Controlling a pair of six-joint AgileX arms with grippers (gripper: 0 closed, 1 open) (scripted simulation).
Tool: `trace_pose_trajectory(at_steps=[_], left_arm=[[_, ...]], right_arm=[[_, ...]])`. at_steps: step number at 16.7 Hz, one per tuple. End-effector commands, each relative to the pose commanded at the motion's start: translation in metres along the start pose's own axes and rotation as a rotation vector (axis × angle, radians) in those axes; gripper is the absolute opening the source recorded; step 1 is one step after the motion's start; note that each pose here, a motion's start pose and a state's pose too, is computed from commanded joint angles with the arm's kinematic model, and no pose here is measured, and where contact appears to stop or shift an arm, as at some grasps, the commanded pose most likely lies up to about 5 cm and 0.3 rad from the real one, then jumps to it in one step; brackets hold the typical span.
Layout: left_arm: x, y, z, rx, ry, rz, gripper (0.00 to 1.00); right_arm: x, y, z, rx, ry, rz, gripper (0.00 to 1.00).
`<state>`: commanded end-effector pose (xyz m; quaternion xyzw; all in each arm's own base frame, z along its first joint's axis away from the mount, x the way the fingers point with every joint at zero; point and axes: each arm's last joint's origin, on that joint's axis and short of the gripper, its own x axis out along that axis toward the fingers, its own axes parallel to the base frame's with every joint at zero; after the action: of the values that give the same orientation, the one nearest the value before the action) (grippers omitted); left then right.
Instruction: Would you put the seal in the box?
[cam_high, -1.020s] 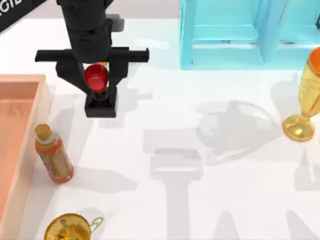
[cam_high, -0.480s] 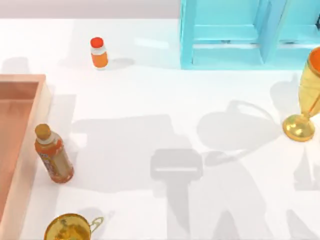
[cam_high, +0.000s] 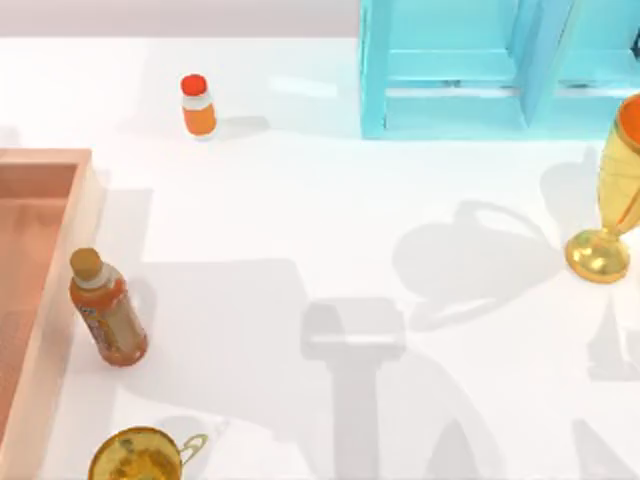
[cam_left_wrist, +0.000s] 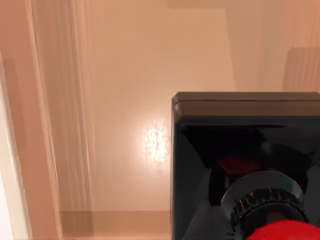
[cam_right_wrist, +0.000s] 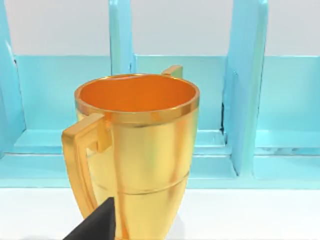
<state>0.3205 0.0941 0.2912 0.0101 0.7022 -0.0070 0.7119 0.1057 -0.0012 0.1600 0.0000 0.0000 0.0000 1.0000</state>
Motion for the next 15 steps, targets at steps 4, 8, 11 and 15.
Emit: trace_pose_trajectory(at_steps=[4, 8, 11, 15], left_arm=[[0.016, 0.001, 0.0, -0.002, -0.008, 0.001, 0.0], [0.055, 0.0, -0.001, -0.002, -0.009, 0.0, 0.0], [0.065, 0.001, -0.002, -0.004, -0.003, -0.002, 0.0], [0.065, 0.001, -0.002, -0.004, -0.003, -0.002, 0.08]], right_arm=[[0.0, 0.0, 0.0, 0.0, 0.0, 0.0, 1.0], [0.0, 0.0, 0.0, 0.0, 0.0, 0.0, 1.0], [0.0, 0.0, 0.0, 0.0, 0.0, 0.0, 1.0], [0.0, 0.0, 0.0, 0.0, 0.0, 0.0, 1.0]])
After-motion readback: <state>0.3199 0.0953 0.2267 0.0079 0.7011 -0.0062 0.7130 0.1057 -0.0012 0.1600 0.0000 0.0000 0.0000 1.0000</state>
